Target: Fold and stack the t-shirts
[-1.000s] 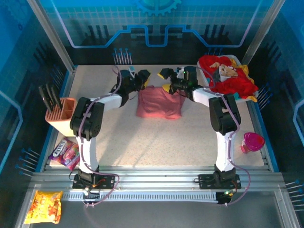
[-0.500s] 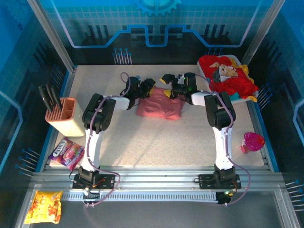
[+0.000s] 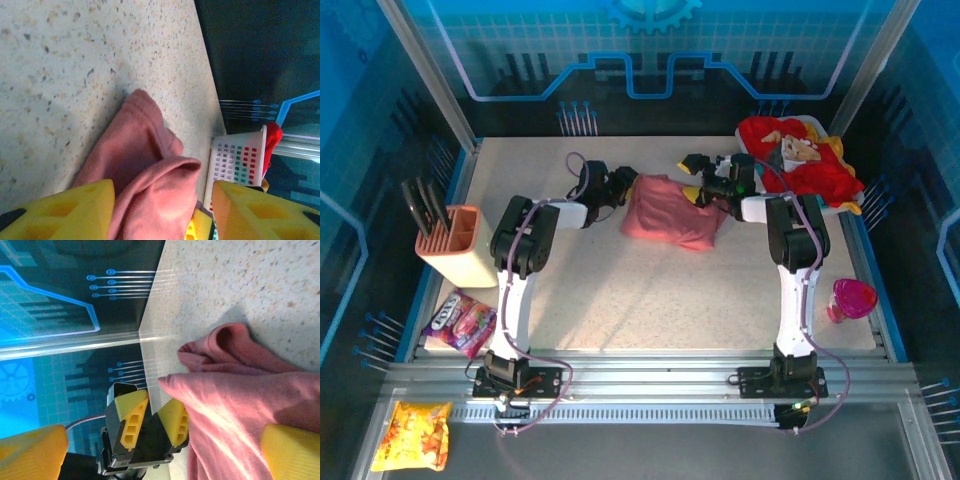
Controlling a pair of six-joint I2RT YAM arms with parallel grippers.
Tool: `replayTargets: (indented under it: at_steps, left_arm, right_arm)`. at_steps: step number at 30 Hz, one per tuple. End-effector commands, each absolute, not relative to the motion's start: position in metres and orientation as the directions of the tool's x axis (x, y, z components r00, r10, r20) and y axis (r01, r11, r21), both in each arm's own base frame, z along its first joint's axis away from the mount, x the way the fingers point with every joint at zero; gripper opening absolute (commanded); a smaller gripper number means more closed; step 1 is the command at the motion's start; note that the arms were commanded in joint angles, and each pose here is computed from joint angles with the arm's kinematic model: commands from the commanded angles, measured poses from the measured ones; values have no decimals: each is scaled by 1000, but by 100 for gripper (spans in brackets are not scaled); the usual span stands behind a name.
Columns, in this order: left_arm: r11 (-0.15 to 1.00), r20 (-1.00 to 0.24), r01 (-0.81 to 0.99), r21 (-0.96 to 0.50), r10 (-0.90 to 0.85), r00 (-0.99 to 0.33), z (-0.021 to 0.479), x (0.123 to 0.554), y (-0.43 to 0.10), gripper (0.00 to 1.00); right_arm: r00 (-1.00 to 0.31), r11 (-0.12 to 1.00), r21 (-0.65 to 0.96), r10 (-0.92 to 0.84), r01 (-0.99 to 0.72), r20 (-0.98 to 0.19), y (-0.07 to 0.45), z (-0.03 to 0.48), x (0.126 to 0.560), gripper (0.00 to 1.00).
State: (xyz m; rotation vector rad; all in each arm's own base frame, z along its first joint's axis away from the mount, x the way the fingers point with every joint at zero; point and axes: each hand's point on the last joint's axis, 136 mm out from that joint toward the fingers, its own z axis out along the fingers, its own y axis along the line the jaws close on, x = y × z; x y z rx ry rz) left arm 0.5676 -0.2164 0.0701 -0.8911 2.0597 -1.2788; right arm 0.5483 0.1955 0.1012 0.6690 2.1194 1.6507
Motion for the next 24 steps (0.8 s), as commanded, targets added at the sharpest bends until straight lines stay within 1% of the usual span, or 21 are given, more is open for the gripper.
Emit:
replayTargets:
  at_steps: [1, 5, 10, 13, 17, 21, 24]
  left_arm:
    - [343, -168, -135, -930, -720, -673, 130, 552, -225, 55]
    - [345, -186, -89, -934, -685, -704, 156, 525, -238, 56]
    - [324, -158, -80, -943, -646, -747, 159, 498, -269, 57]
    - [331, -142, -102, -938, -636, -759, 143, 491, -282, 57]
    - [318, -103, -138, -938, -637, -764, 116, 492, -289, 57]
    - [333, -91, -164, -929, -634, -768, 92, 495, -291, 57]
    - [368, -92, -193, -910, -631, -770, 73, 494, -289, 57]
  right_arm:
    - [-850, 175, 983, 524, 60, -42, 201, 149, 535, 100]
    - [-848, 180, 982, 527, 52, -52, 200, 164, 517, 100]
    - [-854, 185, 978, 521, 101, -10, 211, 161, 482, 100]
    - [-844, 196, 969, 536, 148, 20, 214, 150, 460, 100]
    - [-848, 213, 960, 528, 181, 43, 217, 130, 436, 100]
    - [-843, 204, 954, 533, 219, 80, 207, 98, 422, 100]
    - [-835, 205, 947, 542, 246, 100, 195, 81, 418, 100]
